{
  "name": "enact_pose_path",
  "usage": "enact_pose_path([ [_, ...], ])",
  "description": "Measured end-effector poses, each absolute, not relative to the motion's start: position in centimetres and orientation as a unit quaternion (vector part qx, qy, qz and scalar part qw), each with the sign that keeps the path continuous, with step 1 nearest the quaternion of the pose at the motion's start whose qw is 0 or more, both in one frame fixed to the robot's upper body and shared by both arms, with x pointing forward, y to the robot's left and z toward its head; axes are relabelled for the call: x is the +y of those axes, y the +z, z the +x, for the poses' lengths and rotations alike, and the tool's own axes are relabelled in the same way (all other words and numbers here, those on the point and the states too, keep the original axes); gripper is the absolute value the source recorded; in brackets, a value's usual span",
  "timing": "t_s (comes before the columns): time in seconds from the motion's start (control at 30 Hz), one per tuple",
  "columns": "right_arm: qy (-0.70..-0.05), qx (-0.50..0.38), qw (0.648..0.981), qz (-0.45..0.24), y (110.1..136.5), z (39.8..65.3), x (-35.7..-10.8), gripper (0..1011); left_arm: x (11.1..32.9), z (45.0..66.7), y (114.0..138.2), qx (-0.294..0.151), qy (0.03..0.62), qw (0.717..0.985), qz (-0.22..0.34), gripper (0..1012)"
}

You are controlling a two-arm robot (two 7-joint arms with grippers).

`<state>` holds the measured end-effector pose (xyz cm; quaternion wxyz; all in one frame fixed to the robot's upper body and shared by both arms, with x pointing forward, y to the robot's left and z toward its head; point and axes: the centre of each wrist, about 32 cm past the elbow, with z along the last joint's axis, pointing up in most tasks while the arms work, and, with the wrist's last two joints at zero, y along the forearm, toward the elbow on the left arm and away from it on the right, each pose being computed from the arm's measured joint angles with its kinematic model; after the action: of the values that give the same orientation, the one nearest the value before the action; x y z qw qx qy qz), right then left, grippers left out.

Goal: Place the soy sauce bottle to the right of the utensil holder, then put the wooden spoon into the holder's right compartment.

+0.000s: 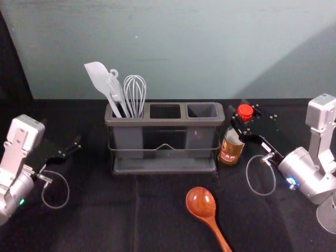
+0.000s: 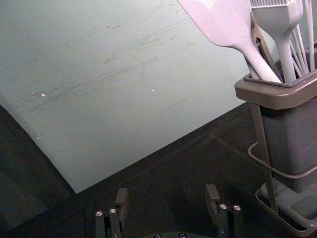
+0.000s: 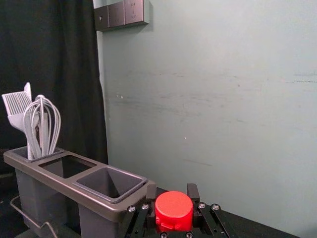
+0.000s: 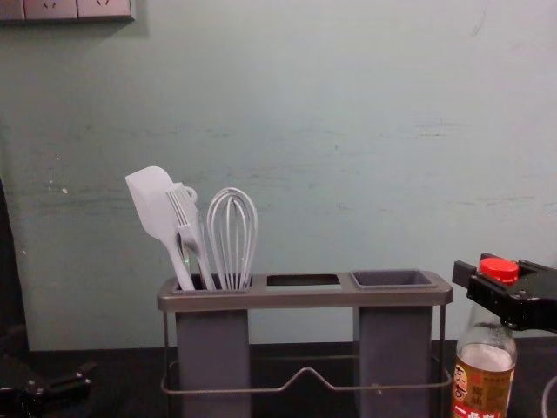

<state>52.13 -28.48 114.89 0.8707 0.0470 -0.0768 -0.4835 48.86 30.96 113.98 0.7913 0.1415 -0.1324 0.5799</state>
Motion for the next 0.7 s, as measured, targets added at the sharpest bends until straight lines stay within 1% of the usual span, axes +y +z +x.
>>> enact_pose_path([
  [0.2, -0.484, -0.074, 0.871, 0.049, 114.6, 52.1, -28.6, 378, 31.0, 48.9, 114.0, -0.132, 0.580, 0.791, 0.141, 1011],
  [0.27, -0.484, -0.073, 0.871, 0.050, 114.5, 52.1, -28.7, 410, 31.0, 48.9, 114.0, -0.132, 0.580, 0.791, 0.141, 1011],
  [0.33, -0.485, -0.072, 0.870, 0.052, 114.5, 52.1, -28.7, 453, 31.0, 48.9, 114.0, -0.132, 0.580, 0.791, 0.141, 1011],
  [0.37, -0.486, -0.071, 0.869, 0.053, 114.4, 52.0, -28.8, 512, 31.0, 48.9, 114.0, -0.132, 0.580, 0.791, 0.141, 1011],
  [0.43, -0.487, -0.070, 0.869, 0.056, 114.5, 51.9, -28.9, 552, 31.0, 48.9, 114.0, -0.132, 0.580, 0.791, 0.141, 1011],
  [0.47, -0.489, -0.071, 0.868, 0.060, 114.6, 51.7, -29.0, 594, 31.0, 48.9, 114.0, -0.132, 0.580, 0.791, 0.141, 1011],
  [0.5, -0.489, -0.071, 0.867, 0.062, 114.7, 51.5, -29.1, 594, 31.0, 48.9, 114.0, -0.132, 0.580, 0.791, 0.142, 1011],
  [0.57, -0.491, -0.076, 0.865, 0.069, 115.1, 51.1, -29.3, 695, 31.0, 48.9, 114.0, -0.132, 0.580, 0.791, 0.141, 1012],
  [0.6, -0.491, -0.079, 0.864, 0.072, 115.3, 50.9, -29.4, 695, 31.0, 48.9, 114.0, -0.132, 0.580, 0.791, 0.141, 1012],
  [0.63, -0.492, -0.082, 0.864, 0.076, 115.6, 50.7, -29.4, 749, 31.0, 48.9, 114.0, -0.132, 0.580, 0.791, 0.141, 1012],
  [0.7, -0.493, -0.090, 0.861, 0.083, 116.2, 50.0, -29.5, 802, 31.0, 48.9, 114.0, -0.132, 0.580, 0.791, 0.142, 1012],
])
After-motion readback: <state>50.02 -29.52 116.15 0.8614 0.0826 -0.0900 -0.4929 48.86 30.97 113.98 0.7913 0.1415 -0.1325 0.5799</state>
